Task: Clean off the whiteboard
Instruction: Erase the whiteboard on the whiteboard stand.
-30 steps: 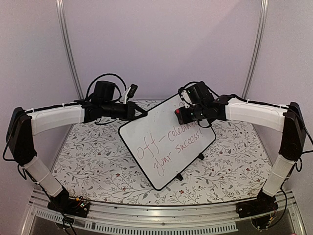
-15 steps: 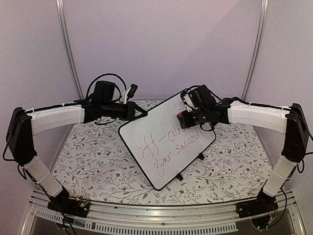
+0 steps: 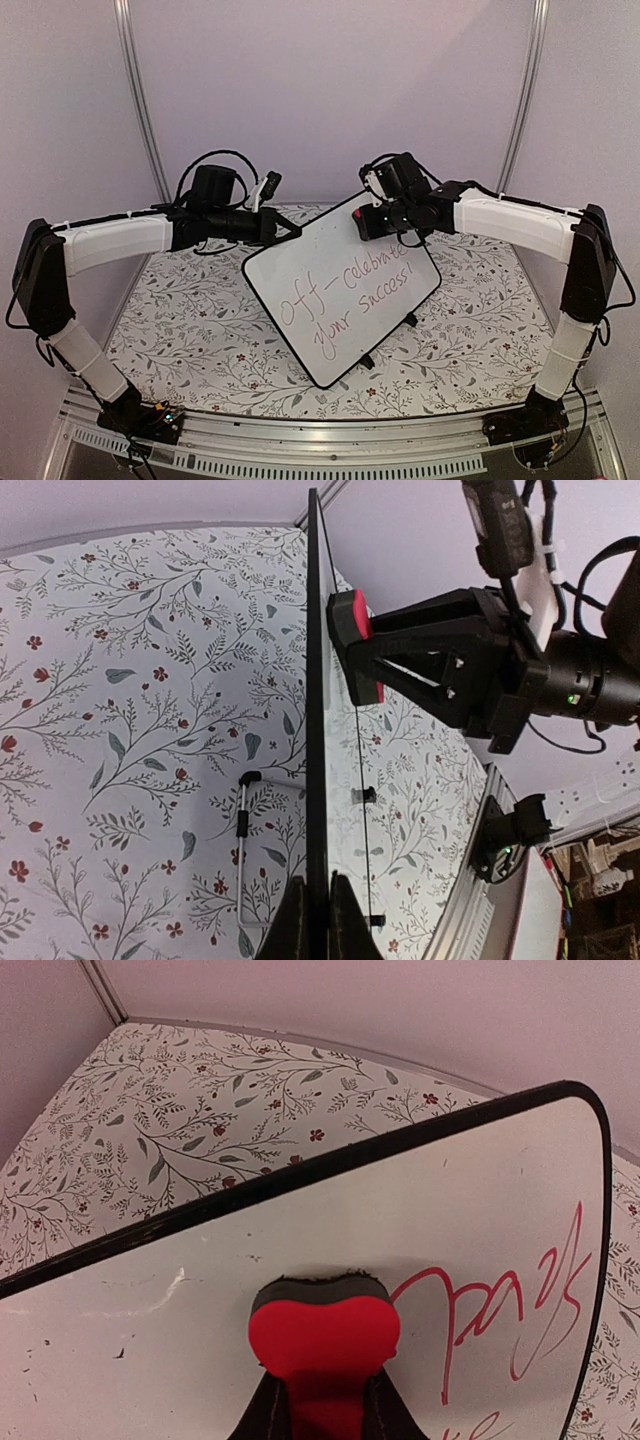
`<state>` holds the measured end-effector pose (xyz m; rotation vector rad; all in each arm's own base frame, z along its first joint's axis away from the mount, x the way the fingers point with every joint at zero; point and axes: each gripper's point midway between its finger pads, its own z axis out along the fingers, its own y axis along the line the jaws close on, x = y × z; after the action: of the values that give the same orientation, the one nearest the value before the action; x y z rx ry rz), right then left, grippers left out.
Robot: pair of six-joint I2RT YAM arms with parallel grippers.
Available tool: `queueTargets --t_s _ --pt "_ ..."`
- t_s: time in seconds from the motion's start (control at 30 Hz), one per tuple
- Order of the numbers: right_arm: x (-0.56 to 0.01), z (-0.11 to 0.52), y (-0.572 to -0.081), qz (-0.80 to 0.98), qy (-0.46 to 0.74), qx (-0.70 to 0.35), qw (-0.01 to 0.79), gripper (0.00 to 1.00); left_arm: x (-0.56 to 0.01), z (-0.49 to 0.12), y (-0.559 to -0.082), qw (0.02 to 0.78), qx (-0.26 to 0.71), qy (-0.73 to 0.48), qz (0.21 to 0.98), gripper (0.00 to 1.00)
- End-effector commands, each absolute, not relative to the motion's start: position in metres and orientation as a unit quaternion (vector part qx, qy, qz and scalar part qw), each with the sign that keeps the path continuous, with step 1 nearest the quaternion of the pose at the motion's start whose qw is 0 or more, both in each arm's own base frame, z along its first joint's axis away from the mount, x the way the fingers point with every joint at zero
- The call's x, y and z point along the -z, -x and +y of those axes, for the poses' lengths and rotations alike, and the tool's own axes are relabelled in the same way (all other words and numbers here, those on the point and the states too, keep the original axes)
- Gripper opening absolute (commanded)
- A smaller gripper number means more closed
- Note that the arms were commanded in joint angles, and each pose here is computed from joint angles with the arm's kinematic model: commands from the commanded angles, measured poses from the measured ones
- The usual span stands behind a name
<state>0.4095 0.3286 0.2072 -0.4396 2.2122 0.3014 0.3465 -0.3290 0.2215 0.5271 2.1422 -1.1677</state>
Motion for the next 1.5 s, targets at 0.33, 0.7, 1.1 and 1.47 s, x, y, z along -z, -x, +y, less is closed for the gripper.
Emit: queueTargets --t_s 0.33,0.7,1.1,1.47 --pt "-0.201 0.323 -0.427 0.884 0.173 -0.104 0.422 0.11 -0.234 -0.339 -0.334 0.333 0.452 -0.249 0.789 0.0" --pt "-0.178 0.302 -0.403 0.897 0.169 -0.095 0.398 0.11 -0.232 -0.34 -0.334 0.33 0.453 -0.249 0.79 0.0" --pt "-0.164 0.289 -0.386 0.904 0.165 -0.094 0.383 0.11 -0.23 -0.341 -0.334 0.328 0.452 -0.248 0.791 0.0" --pt "-0.17 0.289 -0.389 0.901 0.159 -0.098 0.392 0.11 -0.232 -0.341 -0.333 0.329 0.453 -0.249 0.791 0.0"
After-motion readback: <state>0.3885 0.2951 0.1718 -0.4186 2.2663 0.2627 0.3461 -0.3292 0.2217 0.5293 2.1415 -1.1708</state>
